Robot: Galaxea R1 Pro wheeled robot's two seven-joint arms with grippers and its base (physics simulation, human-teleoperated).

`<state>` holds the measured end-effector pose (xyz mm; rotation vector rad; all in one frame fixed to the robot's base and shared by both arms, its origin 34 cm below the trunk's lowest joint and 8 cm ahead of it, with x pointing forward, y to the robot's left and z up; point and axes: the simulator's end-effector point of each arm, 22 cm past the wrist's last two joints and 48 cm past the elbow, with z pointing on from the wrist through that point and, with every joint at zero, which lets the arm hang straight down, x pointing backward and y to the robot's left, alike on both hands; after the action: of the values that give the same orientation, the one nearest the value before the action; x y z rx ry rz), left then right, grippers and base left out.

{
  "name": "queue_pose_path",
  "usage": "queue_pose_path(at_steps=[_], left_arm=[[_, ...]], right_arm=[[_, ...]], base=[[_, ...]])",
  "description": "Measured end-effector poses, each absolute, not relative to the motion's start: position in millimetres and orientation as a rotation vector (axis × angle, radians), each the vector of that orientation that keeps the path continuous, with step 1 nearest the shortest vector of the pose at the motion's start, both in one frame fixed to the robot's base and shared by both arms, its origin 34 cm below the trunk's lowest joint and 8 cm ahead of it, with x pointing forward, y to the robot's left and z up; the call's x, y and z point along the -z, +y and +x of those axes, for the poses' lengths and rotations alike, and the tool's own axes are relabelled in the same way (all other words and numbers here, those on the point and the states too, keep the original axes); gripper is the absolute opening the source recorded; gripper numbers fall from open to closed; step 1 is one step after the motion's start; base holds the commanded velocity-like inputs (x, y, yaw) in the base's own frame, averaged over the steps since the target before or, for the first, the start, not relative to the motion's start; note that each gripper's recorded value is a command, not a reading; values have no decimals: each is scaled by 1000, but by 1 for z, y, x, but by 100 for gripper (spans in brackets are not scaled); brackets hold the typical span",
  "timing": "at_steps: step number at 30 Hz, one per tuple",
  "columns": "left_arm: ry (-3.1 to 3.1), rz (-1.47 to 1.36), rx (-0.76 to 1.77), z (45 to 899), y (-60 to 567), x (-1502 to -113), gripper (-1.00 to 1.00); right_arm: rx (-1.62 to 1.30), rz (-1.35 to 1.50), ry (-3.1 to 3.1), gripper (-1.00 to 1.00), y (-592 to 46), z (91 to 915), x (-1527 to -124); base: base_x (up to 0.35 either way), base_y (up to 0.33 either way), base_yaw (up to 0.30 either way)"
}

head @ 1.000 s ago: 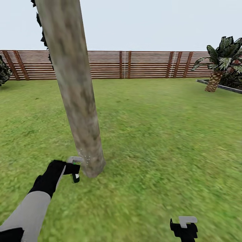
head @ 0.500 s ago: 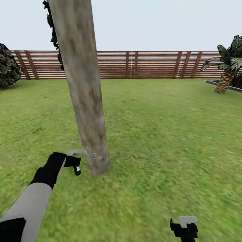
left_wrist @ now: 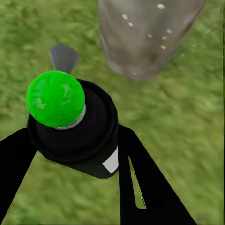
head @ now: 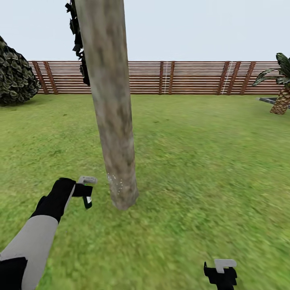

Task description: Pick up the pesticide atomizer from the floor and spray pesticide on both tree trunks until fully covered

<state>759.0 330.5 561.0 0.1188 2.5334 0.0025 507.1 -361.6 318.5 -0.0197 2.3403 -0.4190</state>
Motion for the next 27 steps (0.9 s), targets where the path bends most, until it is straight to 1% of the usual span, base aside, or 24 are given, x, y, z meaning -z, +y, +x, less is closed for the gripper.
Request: queue_pose_path(at_steps=[4,9,23,27], left_arm=[[2517,126,6,763,323,-566,-100],[2515,127,7,763,322,-566,-100],[2520,128,3,761,323,-564,-100],[2520,127,3,761,323,-564,-100]], right_arm=[[419,-20,2341,100,-362,507,-318],[419,-20,2341,100,-362,507,-318],[420,-20,2339,100,-362,507,-319],[420,-20,2339,100,-362,507,-319]], base=[[27,-178,5],[54,-263,0],[1,-274,0],[0,-275,137]])
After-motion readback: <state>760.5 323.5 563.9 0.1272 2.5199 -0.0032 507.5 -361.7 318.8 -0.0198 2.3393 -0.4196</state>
